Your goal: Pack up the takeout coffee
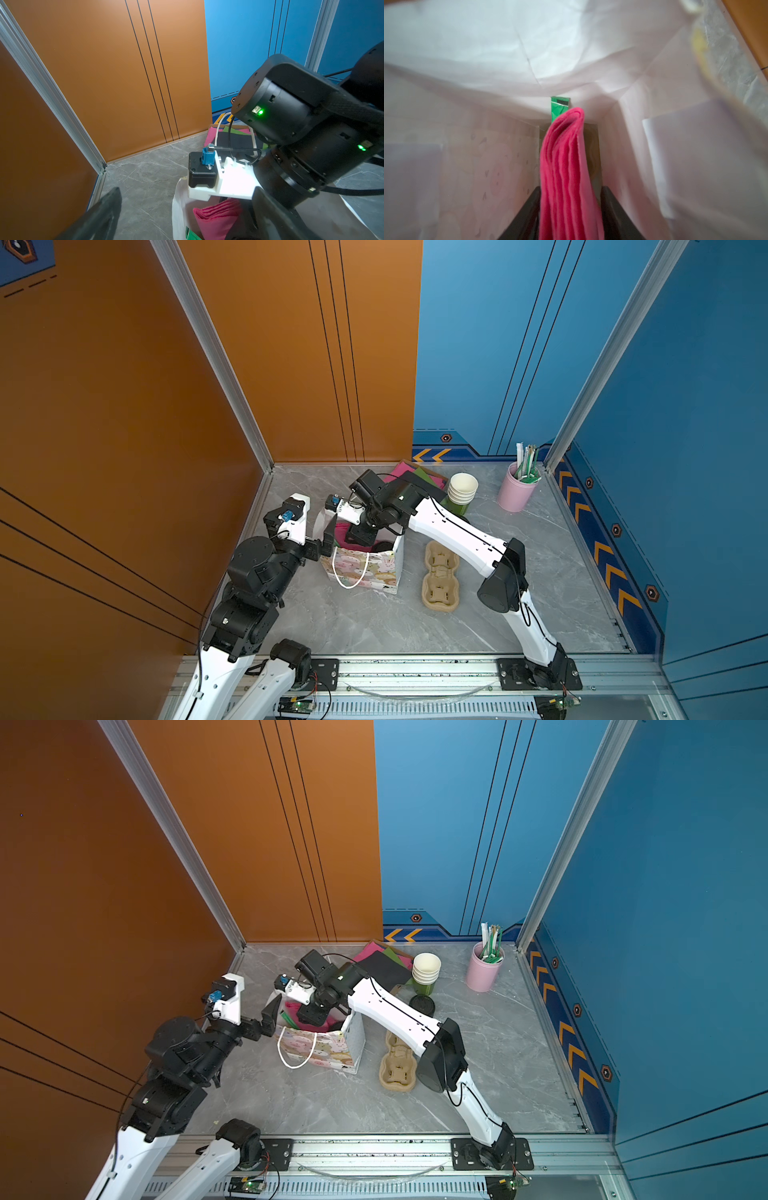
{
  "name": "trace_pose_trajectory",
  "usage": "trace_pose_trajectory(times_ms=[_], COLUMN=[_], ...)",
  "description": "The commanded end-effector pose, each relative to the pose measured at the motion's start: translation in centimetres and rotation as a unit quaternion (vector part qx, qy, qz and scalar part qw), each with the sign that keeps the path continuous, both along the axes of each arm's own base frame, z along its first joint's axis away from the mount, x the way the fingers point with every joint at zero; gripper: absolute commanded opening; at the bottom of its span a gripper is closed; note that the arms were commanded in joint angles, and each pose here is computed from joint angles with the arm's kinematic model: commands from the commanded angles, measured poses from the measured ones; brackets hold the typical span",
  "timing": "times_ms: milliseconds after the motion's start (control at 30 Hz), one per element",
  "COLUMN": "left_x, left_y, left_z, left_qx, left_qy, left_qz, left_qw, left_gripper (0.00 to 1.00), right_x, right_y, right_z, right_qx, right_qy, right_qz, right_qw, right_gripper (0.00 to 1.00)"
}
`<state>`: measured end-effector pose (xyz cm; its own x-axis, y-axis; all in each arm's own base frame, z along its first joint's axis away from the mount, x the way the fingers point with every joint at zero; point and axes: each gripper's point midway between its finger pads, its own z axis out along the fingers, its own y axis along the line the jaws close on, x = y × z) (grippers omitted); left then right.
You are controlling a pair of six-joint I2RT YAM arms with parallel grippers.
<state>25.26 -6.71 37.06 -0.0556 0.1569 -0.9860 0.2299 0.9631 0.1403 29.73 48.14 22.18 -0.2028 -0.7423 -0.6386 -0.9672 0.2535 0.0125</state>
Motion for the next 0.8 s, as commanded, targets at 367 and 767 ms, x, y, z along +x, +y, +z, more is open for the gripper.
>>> trace_pose_trajectory(times_ms=[367, 767], left_x=[0.3, 2.3], left_y=[2.7, 7.8], left_z=[0.6, -2.0], left_qx=[-0.014, -0.049], left_qy=[0.001, 0.047], left_qz=[0.071, 0.181], left_qw=[0.997, 0.981], left_gripper=[0.98, 0.98], right_x=[-1.5, 4.7], right_y=[-7.6, -27.5], right_z=[23.0, 24.2], right_qx=[0.218, 0.334], right_qy=[-0.130, -0.199], right_qz=[-0.053, -0.343], right_qw=[0.966, 0.855], right_gripper=[0.78, 0.96])
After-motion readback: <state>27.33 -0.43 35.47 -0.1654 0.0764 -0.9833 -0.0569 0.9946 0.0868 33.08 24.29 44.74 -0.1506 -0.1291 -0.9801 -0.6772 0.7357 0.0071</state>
